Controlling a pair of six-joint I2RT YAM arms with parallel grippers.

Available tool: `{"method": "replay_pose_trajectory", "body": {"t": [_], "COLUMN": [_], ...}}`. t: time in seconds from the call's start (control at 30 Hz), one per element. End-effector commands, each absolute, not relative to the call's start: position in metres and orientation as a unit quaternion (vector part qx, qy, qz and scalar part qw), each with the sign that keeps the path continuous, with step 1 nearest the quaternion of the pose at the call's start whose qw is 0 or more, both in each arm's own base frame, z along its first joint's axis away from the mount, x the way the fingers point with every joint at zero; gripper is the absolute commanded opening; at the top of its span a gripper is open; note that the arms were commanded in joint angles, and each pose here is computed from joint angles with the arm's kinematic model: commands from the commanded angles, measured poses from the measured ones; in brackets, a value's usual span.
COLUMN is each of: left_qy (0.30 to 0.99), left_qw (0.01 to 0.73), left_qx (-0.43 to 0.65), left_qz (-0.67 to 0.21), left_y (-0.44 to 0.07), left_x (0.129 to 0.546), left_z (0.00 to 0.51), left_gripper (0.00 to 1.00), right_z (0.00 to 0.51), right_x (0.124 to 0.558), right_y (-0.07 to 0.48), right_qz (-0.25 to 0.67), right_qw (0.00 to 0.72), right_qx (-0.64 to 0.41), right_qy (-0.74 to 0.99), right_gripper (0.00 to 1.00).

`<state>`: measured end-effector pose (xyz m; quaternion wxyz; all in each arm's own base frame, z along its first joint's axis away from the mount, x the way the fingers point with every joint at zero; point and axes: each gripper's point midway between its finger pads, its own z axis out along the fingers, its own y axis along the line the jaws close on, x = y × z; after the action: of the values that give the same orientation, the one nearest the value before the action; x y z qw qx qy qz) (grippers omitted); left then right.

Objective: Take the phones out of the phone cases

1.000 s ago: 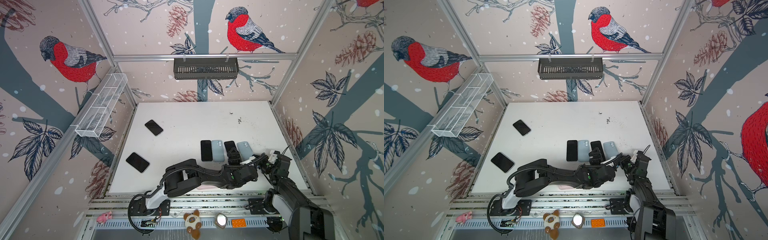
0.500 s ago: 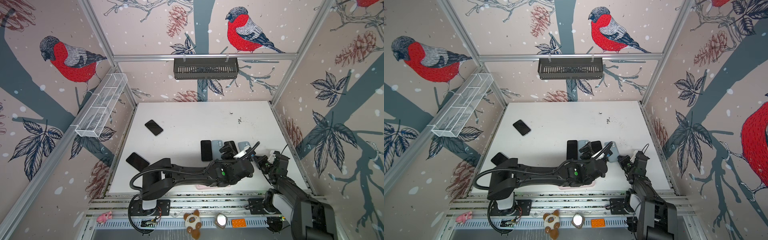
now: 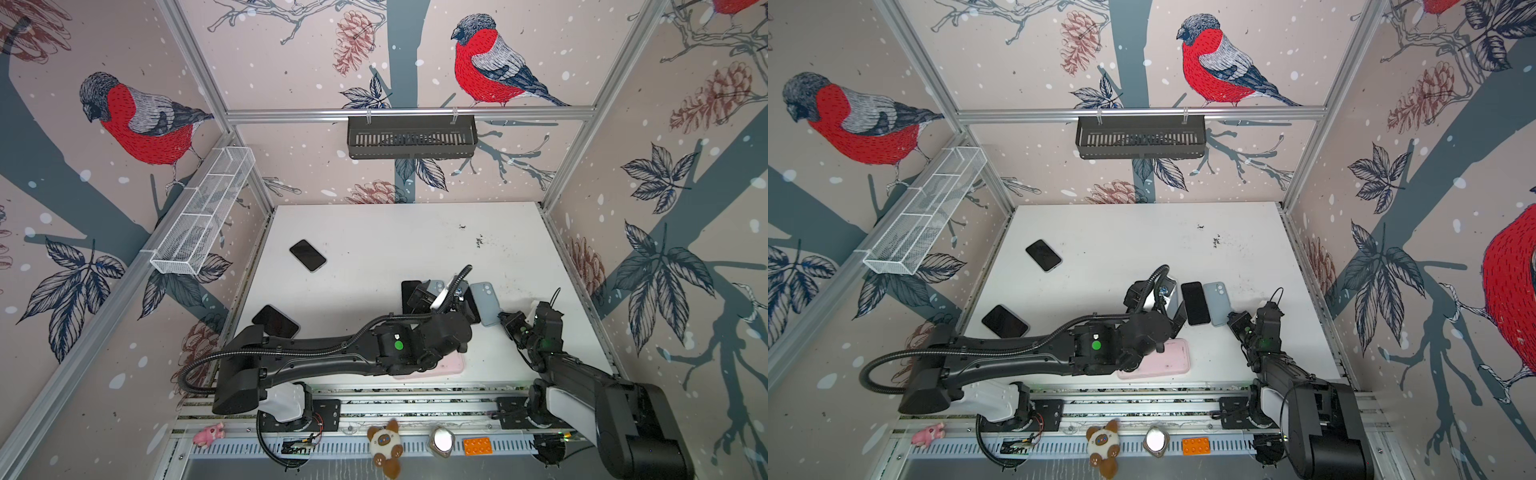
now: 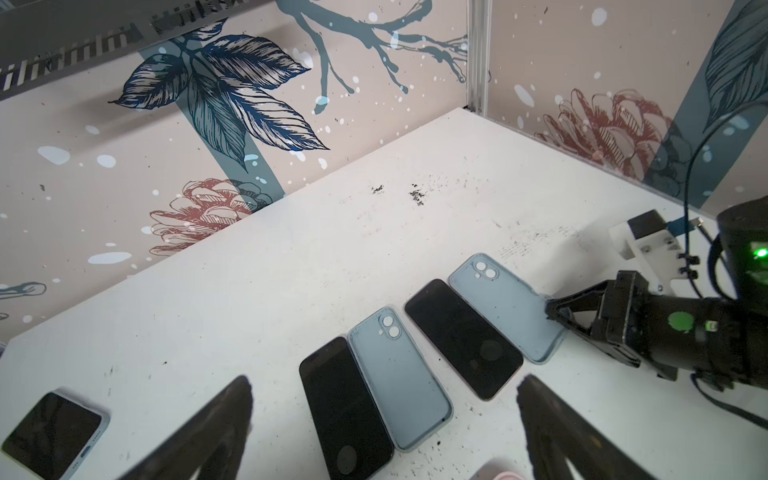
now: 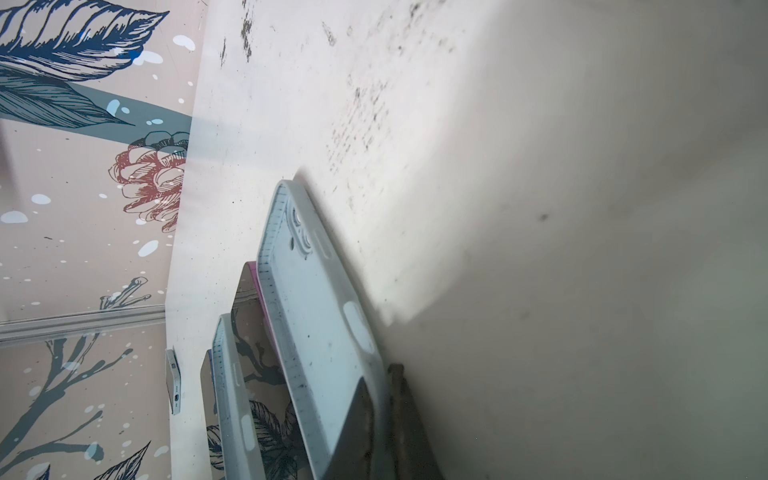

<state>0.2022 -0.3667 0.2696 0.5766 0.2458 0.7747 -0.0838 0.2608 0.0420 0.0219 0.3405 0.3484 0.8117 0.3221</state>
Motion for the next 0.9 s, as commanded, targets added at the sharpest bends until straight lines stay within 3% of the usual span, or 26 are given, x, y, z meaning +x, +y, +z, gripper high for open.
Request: {"method": "replay_pose_trajectory", "body": {"t": [0.0,0.87], "left_qy": [0.782,0.787], "left_qw": [0.573,0.571], "left_qx": [0.219,0.203], "left_qz": [-0.111,-0.117], "left_y": [-0.358,-0.347], "left_x": [0.199,0.198], "left_z": [0.274,0.276], "left_gripper": [0.98,0.98], "right_z": [0.023,0.018], "right_x": [0.264,0.256], "right_y": [0.038,0.085], "right_qz": [0.316,0.349], "right_qw": [0.352,0.323], "right_qx": [0.37,0.368], "right_qy": [0.8,0.799], "right_gripper": [0.0,0.0]}}
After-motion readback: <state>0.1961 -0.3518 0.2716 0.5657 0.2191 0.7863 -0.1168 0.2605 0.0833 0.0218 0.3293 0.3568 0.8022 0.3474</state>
